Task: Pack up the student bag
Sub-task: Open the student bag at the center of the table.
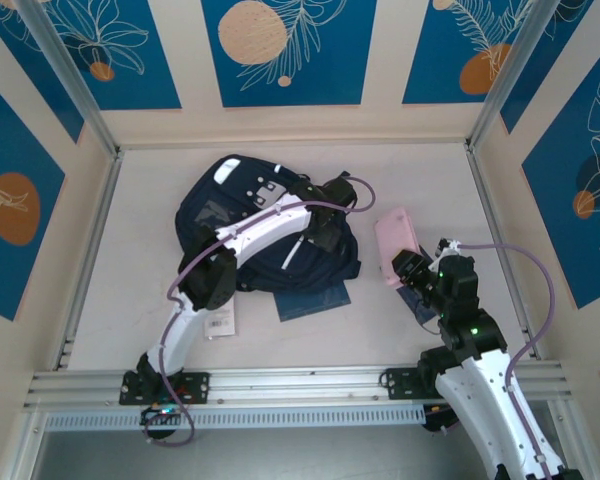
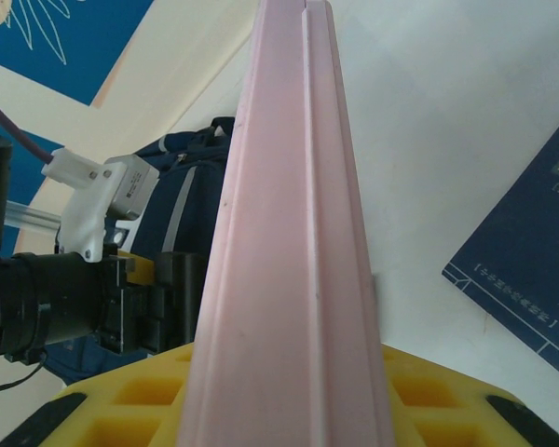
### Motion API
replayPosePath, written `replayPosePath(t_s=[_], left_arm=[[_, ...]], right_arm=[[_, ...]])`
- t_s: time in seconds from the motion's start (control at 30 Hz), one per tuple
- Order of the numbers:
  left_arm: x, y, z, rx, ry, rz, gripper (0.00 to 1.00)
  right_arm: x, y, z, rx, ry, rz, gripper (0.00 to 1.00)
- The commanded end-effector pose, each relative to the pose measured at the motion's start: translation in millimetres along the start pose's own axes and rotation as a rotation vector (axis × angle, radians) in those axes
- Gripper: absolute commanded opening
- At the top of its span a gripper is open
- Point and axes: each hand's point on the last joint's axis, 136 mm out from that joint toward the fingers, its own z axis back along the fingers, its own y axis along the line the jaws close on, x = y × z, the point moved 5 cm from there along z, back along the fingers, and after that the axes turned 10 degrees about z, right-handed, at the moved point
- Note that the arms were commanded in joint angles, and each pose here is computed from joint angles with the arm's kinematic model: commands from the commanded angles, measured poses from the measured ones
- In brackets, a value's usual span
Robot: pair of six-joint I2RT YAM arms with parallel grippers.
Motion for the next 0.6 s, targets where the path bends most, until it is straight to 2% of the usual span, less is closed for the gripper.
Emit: replayPosePath(t_s=[0.0,0.1,0.2,0.3,0.43,0.5,0.57], left_arm=[[-5.9,-4.8,2.1,-0.007,0.011,-0.001,0.88],[-7.4,1.1,-5.7,0.051,0.008,-0.008,0.79],[-7.9,3.1,-13.7,0.077,0.011,-0.017,0.62],[-7.1,3.2,-14.4,0.076,0.010,-0.018,0.37],[1.3,10.2,8.6,0.031,-0.016,0.009,0.06],[6.6,18.5,27.6,0.003,-0.037,0.033,0.00],[11.9,30.2,52.5,-0.032,-0.067,0.054,0.00]], right_arm=[[4.7,7.2,0.1,0.056,-0.029,-0.019,0.17],[4.9,7.9,-0.1,0.061,-0.028,-0.023,0.18],[5.6,9.0,1.1,0.063,-0.028,-0.023,0.17],[6.1,10.7,2.3,0.068,-0.024,-0.016,0.17],[8.2,14.0,6.4,0.070,-0.016,0.015,0.17],[8.9,15.7,7.8,0.071,-0.010,0.031,0.17],[9.9,18.1,9.3,0.076,-0.002,0.048,0.17]])
